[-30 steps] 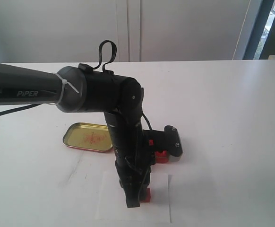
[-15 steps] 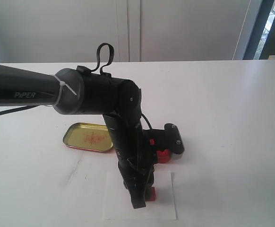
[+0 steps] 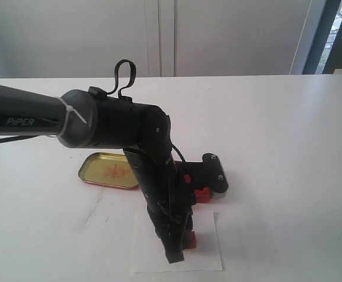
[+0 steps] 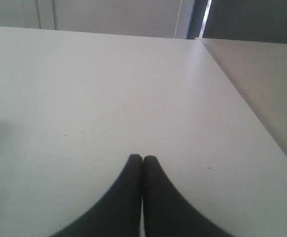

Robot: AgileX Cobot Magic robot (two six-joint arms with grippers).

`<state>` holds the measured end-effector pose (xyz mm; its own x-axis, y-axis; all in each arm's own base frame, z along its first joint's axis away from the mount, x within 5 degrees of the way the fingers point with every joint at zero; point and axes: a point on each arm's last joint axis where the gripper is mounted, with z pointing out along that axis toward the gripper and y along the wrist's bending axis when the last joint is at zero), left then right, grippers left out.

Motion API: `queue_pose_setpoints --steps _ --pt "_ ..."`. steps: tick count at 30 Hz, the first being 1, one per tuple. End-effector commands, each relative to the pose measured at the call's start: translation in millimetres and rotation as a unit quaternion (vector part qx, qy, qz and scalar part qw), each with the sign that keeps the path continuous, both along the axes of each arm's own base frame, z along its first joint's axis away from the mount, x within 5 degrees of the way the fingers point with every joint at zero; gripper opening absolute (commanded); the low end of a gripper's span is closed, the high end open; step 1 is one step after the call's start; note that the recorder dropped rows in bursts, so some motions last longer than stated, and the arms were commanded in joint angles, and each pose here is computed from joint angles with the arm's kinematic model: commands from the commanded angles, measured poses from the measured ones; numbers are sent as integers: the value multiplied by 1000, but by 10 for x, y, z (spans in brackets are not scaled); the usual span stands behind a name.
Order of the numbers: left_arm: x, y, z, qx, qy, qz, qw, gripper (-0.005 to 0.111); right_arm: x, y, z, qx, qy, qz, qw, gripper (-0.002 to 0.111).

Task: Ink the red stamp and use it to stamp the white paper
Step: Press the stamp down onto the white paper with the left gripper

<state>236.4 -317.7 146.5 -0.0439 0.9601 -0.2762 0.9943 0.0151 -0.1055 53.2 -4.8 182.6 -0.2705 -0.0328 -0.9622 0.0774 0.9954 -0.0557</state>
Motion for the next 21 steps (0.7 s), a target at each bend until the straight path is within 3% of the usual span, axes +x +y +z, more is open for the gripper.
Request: queue_pose_setpoints --steps 1,21 --pt "-79 13 -471 53 4 -20 998 0 0 -4 -3 -5 -7 -2 1000 0" --pt "-69 23 -481 76 -19 -9 997 0 0 -4 -3 -5 -7 -2 1000 0"
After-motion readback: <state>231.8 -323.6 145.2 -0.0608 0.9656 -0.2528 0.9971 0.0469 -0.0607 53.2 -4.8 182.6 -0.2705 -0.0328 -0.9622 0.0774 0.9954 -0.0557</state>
